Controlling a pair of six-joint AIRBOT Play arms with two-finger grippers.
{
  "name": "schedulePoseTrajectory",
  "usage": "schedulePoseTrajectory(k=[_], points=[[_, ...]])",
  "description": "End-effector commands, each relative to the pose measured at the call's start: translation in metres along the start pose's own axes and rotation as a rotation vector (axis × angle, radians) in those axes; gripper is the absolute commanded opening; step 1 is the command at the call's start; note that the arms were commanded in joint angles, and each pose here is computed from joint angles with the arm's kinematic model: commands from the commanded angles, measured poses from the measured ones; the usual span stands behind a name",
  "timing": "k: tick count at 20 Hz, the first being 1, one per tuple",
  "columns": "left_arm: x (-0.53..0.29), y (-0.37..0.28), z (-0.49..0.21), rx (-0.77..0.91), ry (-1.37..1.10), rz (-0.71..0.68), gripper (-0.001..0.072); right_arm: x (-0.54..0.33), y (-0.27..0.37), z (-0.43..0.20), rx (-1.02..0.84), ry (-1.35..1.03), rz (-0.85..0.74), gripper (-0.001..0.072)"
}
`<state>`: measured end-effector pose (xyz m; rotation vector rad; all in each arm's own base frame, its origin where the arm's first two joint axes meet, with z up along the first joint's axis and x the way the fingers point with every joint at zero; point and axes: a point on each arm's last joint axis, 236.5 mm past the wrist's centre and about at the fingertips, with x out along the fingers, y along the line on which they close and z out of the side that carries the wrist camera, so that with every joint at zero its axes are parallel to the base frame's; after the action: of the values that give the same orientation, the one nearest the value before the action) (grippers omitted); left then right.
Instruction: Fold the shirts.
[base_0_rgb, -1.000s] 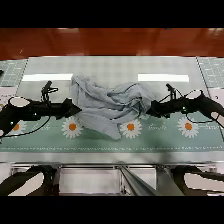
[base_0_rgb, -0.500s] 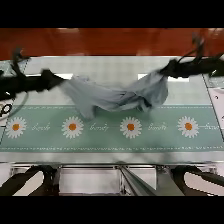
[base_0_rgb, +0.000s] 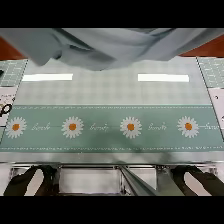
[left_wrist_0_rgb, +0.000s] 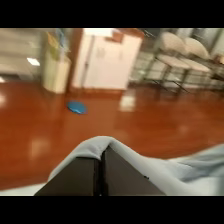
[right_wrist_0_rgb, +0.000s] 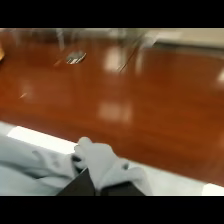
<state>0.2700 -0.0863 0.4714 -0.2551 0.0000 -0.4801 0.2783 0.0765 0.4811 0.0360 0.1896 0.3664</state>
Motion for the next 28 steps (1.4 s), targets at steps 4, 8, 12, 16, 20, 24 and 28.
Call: schedulePoseTrajectory(k=[4,8,12,16,20,24,28], points=[[-0.085,0.019,-0.055,0.081,0.138,0.382,0.0031,-0.125,-0.061,-0.047,0.077,0.042,-0.507,0.0029],[-0.071,0.068,-0.193,-0.191,0.452,0.376,0.0031,-0.070,-0.100,-0.138,0.139,0.307,-0.544,0.0030],[-0.053,0.091,-0.337,-0.424,0.702,0.269,0.0031,0.025,-0.116,-0.243,0.237,0.559,-0.418,0.0030],[-0.029,0.133,-0.422,-0.575,0.760,0.321,0.0031,0.129,-0.135,-0.306,0.354,0.646,-0.299,0.0030],[0.010,0.183,-0.458,-0.710,0.720,0.388,0.0031,0.213,-0.144,-0.367,0.534,0.705,-0.207,0.0030],[0.032,0.193,-0.494,-0.832,0.764,0.357,0.0031,0.258,-0.141,-0.403,0.705,0.704,-0.154,0.0030],[0.039,0.197,-0.506,-0.846,0.791,0.352,0.0032,0.265,-0.143,-0.418,0.725,0.724,-0.151,0.0107]])
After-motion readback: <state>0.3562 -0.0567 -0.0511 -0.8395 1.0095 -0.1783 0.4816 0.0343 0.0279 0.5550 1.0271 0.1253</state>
